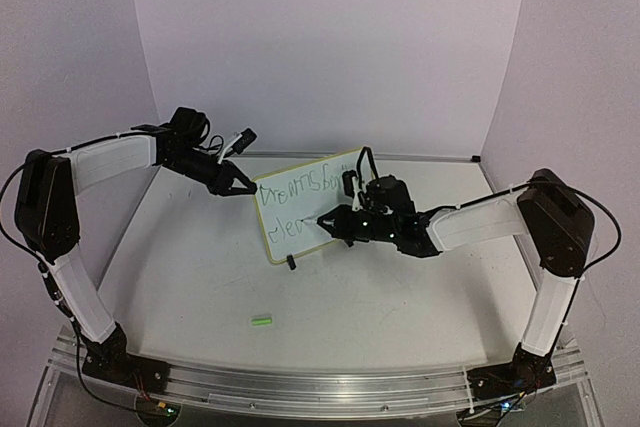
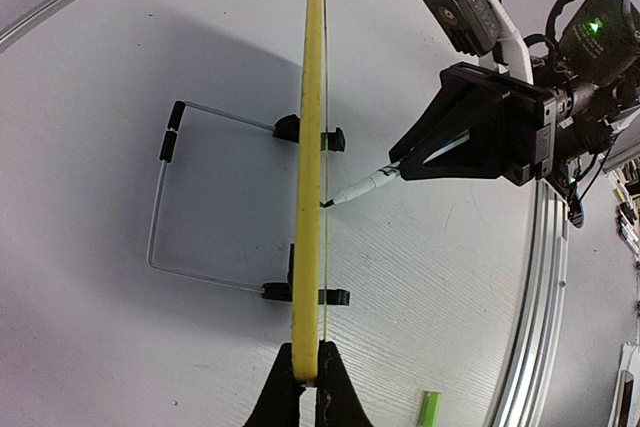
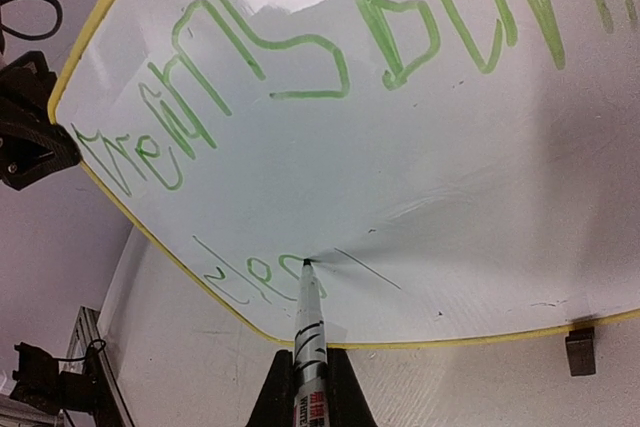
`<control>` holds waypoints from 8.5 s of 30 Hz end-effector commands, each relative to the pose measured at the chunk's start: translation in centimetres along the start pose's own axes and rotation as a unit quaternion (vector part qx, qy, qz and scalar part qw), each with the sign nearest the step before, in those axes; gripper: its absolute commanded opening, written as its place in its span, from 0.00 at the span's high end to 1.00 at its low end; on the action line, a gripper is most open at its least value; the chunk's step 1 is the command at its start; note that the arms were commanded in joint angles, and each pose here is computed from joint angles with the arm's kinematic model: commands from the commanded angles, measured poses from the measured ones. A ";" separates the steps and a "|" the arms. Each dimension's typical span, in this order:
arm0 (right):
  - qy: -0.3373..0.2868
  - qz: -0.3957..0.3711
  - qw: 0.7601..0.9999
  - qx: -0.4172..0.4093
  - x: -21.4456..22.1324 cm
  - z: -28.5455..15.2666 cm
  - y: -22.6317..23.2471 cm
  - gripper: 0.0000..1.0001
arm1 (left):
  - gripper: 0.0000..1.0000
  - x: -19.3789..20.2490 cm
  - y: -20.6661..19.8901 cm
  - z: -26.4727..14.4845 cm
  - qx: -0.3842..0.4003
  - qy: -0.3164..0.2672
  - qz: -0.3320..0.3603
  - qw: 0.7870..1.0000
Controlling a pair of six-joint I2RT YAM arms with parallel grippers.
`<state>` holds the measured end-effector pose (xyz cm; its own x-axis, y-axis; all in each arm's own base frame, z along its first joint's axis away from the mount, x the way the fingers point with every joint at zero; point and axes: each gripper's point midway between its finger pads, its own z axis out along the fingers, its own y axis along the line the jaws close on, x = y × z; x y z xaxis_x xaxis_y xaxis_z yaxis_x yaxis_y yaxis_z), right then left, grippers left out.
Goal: Write a sentence on the whiteboard
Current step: Write a sentence on the whiteboard, then pick up the pen cap from the center of the board.
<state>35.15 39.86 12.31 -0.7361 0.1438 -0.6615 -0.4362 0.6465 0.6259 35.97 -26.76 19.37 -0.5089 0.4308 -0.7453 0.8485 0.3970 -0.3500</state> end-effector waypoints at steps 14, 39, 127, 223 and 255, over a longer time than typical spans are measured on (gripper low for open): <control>0.012 0.027 0.999 0.015 1.9 0.4 -2.0 1.00 | 1.00 1.0 -0.2 0.1 -0.013 0.025 0.008 1.000; -0.037 -0.010 0.998 -0.044 -3.1 -2.3 3.2 1.00 | 1.00 0.8 -0.3 -0.1 -0.015 0.022 0.010 1.000; -0.008 0.037 0.999 0.036 0.1 -0.1 -2.1 1.00 | 1.00 0.9 -0.4 0.1 -0.012 0.023 0.010 1.000; -0.083 0.015 0.996 0.041 -2.7 -4.6 -1.7 1.00 | 1.00 0.5 -1.4 -0.5 -0.007 0.022 0.016 1.000; -0.165 -0.070 0.977 0.112 -8.0 -15.6 0.2 1.00 | 0.33 0.5 -0.5 -7.8 -0.152 -0.044 -0.031 0.987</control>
<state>33.28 28.34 23.50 -0.4704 0.2739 -0.8389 -0.3779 0.7965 0.4720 33.61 -21.77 20.60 -0.5968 0.4043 -0.6931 0.7583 0.5665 -0.3226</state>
